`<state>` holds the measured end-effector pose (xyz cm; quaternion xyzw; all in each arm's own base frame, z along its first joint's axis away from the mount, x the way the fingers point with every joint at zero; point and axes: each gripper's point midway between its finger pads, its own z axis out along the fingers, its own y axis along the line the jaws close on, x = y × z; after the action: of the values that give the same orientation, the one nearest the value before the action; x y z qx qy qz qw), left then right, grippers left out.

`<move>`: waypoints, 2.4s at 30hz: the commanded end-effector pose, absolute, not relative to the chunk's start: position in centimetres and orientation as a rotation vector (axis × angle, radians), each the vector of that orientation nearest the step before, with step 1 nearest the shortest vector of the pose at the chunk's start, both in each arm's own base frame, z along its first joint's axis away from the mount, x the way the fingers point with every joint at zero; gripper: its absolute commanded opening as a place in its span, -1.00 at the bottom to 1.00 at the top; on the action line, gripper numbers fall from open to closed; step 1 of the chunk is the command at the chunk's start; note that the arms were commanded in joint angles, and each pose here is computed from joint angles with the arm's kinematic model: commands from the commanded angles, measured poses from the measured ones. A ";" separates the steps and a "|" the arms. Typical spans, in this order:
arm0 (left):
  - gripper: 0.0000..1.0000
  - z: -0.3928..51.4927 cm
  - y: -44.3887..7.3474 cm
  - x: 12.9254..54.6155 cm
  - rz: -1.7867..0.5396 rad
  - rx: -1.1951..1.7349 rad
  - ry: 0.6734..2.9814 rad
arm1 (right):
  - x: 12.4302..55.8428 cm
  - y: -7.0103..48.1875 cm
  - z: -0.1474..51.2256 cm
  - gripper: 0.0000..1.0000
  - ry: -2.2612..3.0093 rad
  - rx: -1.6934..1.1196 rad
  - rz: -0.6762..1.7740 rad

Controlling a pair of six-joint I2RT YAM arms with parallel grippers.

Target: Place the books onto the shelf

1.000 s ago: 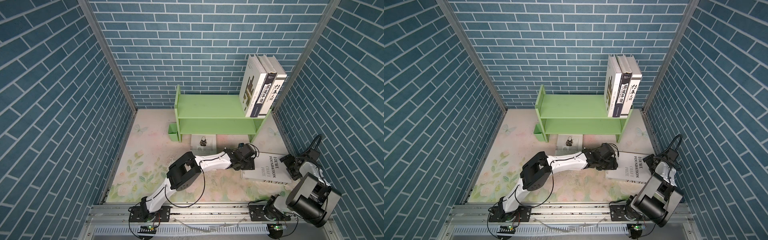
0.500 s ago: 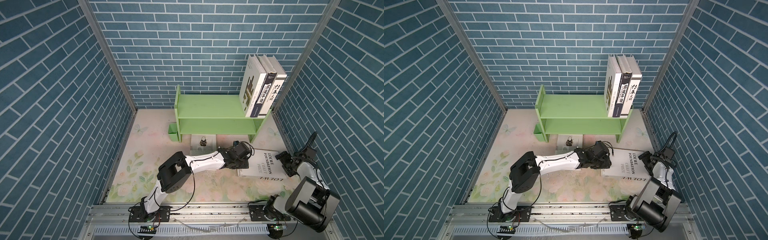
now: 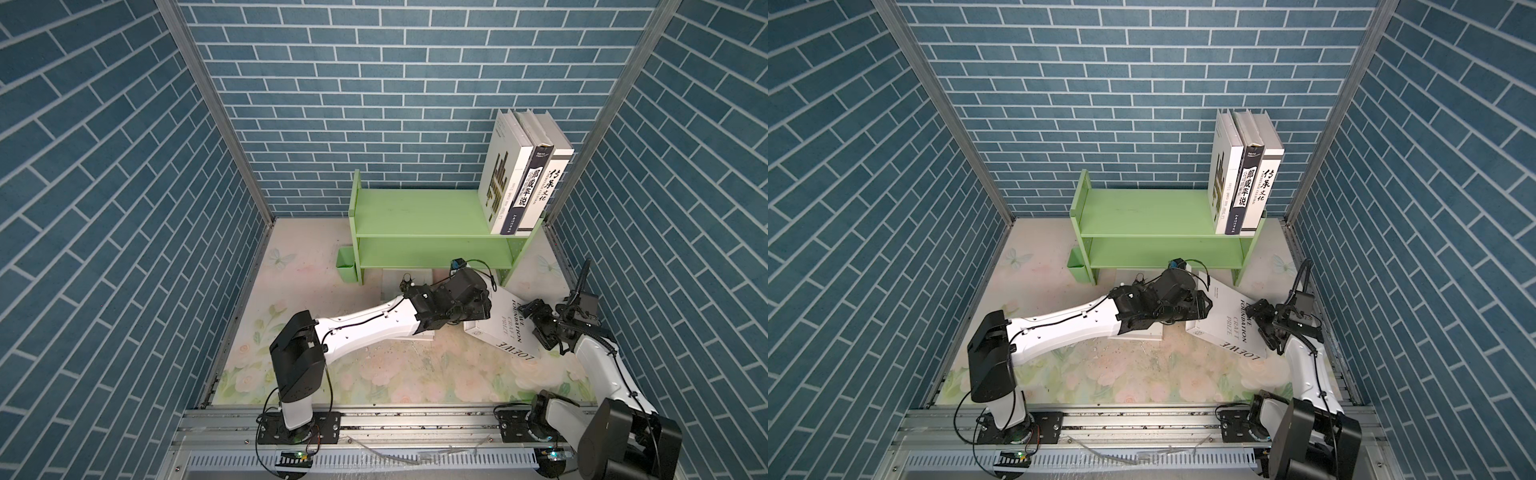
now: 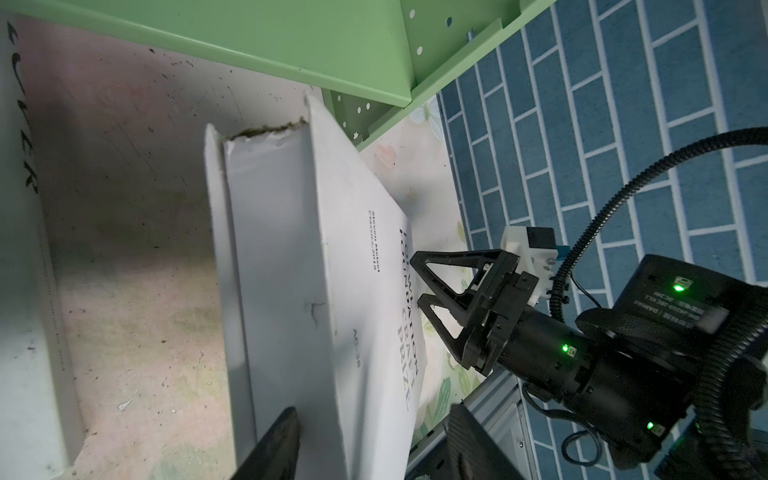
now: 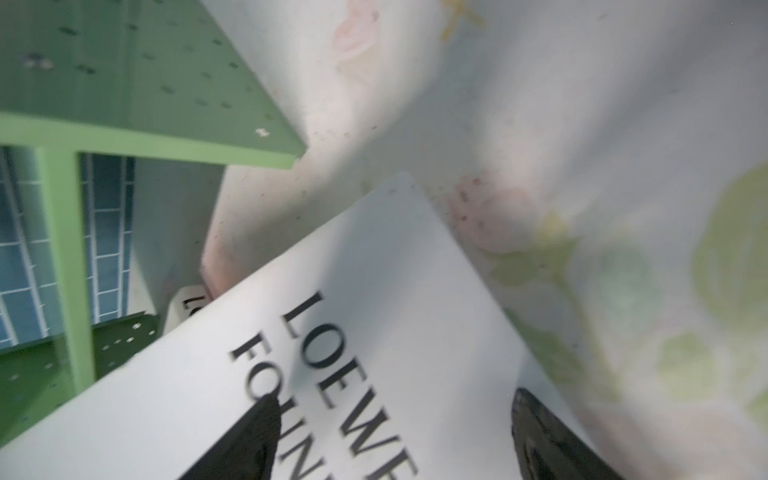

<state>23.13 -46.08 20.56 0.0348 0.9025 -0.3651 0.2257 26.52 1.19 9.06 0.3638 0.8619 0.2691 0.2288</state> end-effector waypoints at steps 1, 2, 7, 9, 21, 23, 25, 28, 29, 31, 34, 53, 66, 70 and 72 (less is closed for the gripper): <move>0.18 19.1 -44.8 22.6 -0.991 0.088 2.522 | 25.2 4.9 8.8 0.73 2.431 1.088 0.934; 0.19 18.9 -44.4 22.6 -0.982 0.082 2.523 | 25.2 5.3 8.7 0.73 2.442 1.073 0.929; 0.21 19.5 -42.8 22.8 -0.999 0.045 2.497 | 26.0 7.9 7.8 0.73 2.499 1.008 0.923; 0.22 19.9 -42.3 22.9 -1.004 0.034 2.483 | 26.4 8.9 7.3 0.73 2.514 0.989 0.924; 0.50 18.4 -36.1 24.4 -0.844 -0.154 2.499 | 28.3 14.1 6.8 0.73 2.581 0.854 0.903; 0.63 17.3 -33.8 24.4 -0.746 -0.229 2.528 | 28.4 14.4 6.6 0.73 2.589 0.851 0.895; 0.75 16.4 -31.4 24.2 -0.639 -0.274 2.546 | 28.3 14.4 6.2 0.73 2.601 0.853 0.880; 0.88 15.9 -28.2 23.8 -0.535 -0.329 2.544 | 27.8 14.1 5.3 0.73 2.621 0.867 0.855; 0.90 15.8 -27.4 23.6 -0.526 -0.346 2.541 | 27.7 14.1 5.1 0.73 2.627 0.868 0.852; 0.94 15.0 -25.9 23.3 -0.542 -0.397 2.546 | 27.5 14.0 4.5 0.73 2.639 0.875 0.841; 0.96 13.4 -25.0 22.9 -0.652 -0.460 2.551 | 27.4 14.0 4.0 0.73 2.648 0.879 0.835; 0.96 10.7 -31.0 26.8 -0.975 -0.355 2.535 | 27.6 14.1 2.5 0.73 2.684 0.899 0.788; 0.55 12.4 -35.8 28.2 -1.206 -0.180 2.456 | 27.5 14.2 2.2 0.72 2.689 0.926 0.788; 0.27 13.9 -35.9 28.2 -1.243 -0.174 2.426 | 27.6 14.3 2.3 0.72 2.685 0.926 0.794; 0.14 14.6 -36.0 28.1 -1.261 -0.176 2.413 | 27.8 14.4 2.5 0.72 2.680 0.923 0.802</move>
<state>28.03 -33.63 10.30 -0.0992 0.8963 -0.3897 0.1869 33.17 15.46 8.91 0.2557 0.8752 0.3431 0.2257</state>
